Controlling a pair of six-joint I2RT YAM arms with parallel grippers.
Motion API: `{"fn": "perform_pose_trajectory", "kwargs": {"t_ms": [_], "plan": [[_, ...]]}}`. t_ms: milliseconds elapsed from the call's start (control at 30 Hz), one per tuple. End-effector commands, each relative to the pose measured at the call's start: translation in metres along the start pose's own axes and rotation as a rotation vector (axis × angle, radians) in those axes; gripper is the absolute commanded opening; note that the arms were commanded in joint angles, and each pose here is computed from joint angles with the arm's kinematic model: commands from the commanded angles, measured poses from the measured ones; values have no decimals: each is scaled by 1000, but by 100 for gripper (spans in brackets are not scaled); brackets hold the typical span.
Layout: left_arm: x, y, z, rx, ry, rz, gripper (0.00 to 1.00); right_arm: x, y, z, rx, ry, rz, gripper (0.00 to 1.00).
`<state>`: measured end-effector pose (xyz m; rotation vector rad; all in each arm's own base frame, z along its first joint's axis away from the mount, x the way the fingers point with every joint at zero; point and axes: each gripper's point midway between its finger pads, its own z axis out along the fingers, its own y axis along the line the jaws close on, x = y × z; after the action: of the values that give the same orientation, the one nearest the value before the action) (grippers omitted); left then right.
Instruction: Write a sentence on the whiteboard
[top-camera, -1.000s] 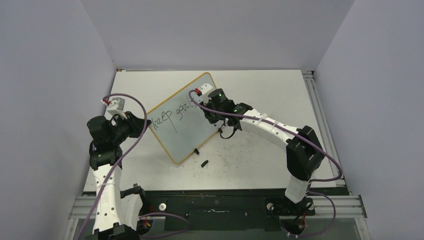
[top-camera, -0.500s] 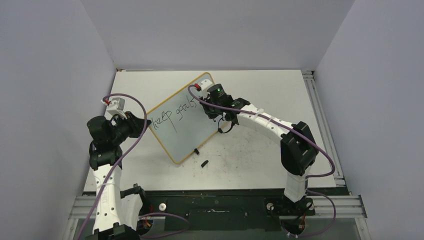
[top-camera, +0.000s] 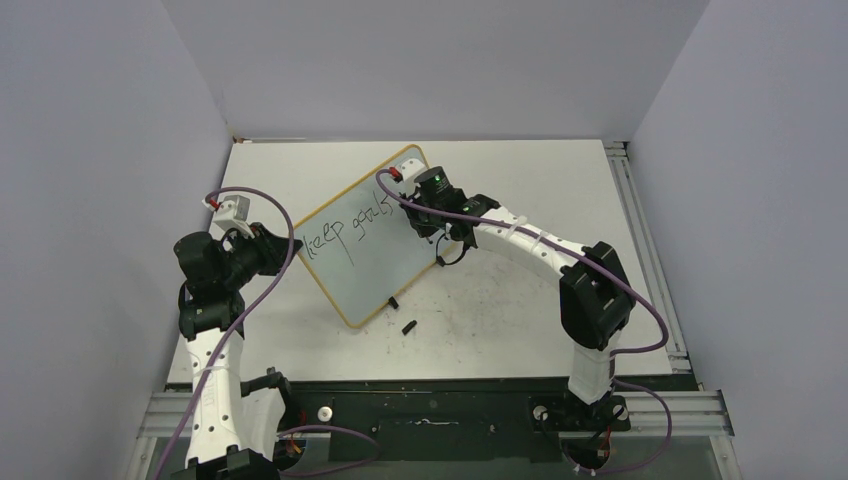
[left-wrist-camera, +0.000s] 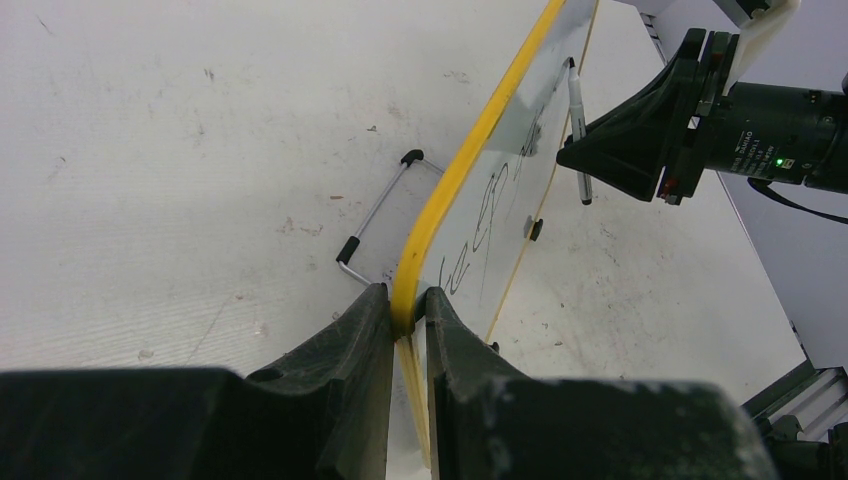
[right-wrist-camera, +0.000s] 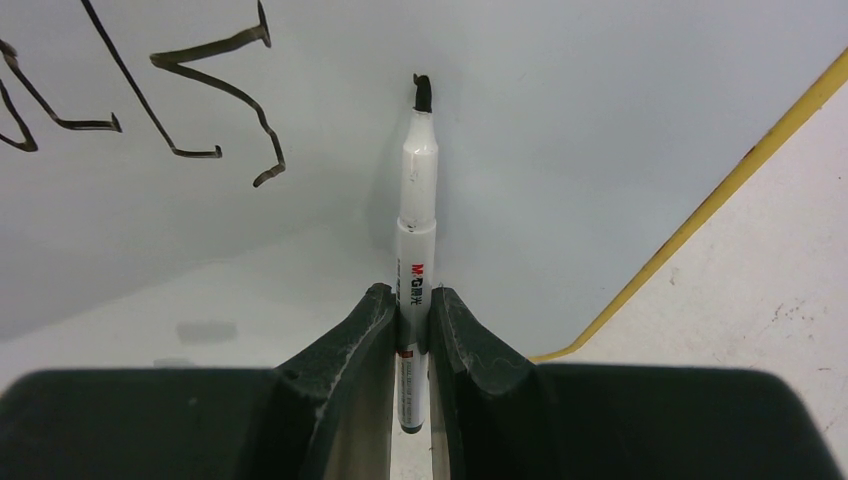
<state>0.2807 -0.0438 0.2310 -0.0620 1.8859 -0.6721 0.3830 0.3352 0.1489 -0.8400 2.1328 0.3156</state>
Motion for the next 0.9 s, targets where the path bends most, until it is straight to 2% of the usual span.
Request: {"fn": "perform_pose_trajectory", "kwargs": {"t_ms": [0, 433, 867], "plan": [[-17, 2, -2, -27, -45, 44, 0, -4, -2, 1, -7, -8, 2, 5], [-17, 2, -2, -26, -45, 44, 0, 24, 5, -1, -26, 48, 19, 5], [-18, 1, -3, -27, -49, 47, 0, -28, -4, -23, 11, -93, 30, 5]]}}
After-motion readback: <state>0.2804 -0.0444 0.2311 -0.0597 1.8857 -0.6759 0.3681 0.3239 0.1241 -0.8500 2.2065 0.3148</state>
